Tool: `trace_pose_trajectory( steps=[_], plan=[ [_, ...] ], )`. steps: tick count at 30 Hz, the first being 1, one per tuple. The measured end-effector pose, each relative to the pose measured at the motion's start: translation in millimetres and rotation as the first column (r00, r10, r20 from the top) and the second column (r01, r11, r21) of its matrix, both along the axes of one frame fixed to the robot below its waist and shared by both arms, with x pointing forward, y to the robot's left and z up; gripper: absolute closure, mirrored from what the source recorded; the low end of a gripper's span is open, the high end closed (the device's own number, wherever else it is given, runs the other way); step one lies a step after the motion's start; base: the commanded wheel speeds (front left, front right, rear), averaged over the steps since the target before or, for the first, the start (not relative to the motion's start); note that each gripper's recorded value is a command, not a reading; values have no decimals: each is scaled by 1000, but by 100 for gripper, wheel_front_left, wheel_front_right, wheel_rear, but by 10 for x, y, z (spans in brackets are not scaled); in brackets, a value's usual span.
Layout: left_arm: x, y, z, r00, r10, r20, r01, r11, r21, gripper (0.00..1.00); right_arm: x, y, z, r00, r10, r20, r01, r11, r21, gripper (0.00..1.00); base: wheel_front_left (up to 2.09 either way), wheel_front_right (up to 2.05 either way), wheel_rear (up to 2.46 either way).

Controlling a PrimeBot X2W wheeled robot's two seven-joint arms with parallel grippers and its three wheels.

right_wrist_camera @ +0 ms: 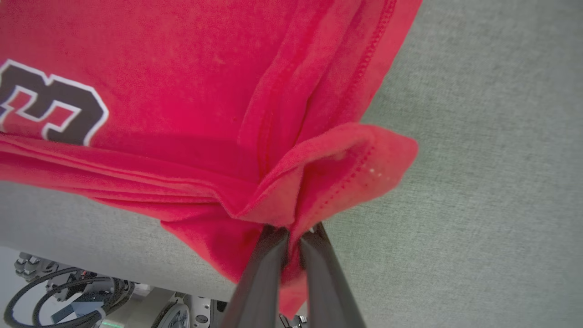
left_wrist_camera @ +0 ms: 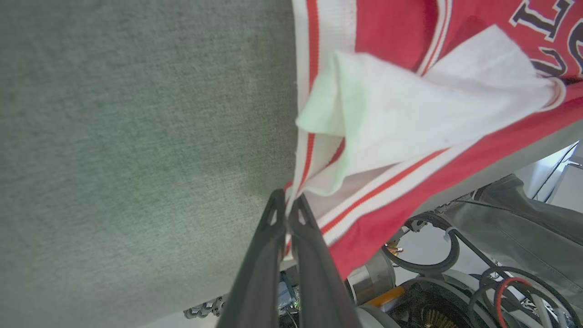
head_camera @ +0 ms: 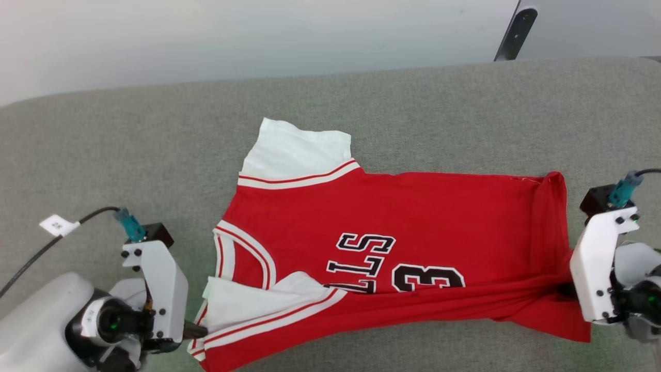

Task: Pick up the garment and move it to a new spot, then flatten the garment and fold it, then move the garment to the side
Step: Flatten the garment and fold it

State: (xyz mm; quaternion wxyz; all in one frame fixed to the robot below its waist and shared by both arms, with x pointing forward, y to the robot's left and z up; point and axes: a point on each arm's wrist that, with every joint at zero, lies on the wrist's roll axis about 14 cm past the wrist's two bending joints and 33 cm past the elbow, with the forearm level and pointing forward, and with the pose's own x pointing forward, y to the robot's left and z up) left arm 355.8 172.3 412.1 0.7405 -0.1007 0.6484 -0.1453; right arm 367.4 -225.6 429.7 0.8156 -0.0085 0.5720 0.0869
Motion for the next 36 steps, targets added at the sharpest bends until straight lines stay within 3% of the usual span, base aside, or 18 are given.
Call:
trace_pose_trajectory(
  steps=[15,17,18,19,20,28,31,32,33,36],
  plan=[
    [208,-126,-356,999,17,-47,-16,1000,11,100,27,134,-383,998,-17,-60,17,1000,-3,100,0,0,0],
    [222,-131,-364,998,25,-52,-24,1000,13,80,32,141,-393,998,-20,-60,20,1000,1,100,0,0,0],
    [224,-125,-358,999,19,-50,-18,1000,21,55,31,141,-399,998,-21,-59,22,1000,1,100,0,0,0],
    [233,-125,-344,999,11,-45,-10,1000,27,17,28,142,-400,998,-22,-58,22,1000,2,100,0,0,0],
    [240,-123,-326,999,13,-44,-12,999,30,0,27,142,-401,998,-23,-55,24,1000,3,100,0,0,0],
    [365,34,18,999,46,8,-46,995,85,0,1,170,-401,998,-25,-53,25,1000,10,100,0,0,0],
    [502,138,261,993,60,102,-70,993,100,0,-19,179,-395,998,-25,-52,26,1000,12,100,0,0,0],
    [546,156,342,988,67,139,-81,992,95,0,-25,181,-390,999,-22,-50,23,1000,9,60,0,0,0],
    [584,168,410,982,72,176,-89,992,90,0,-20,171,-381,999,-22,-38,22,1000,1,0,0,0,0],
    [663,196,554,954,83,289,-109,991,76,0,-45,164,-357,999,-27,-17,27,1000,4,0,0,0,0]
  ],
)
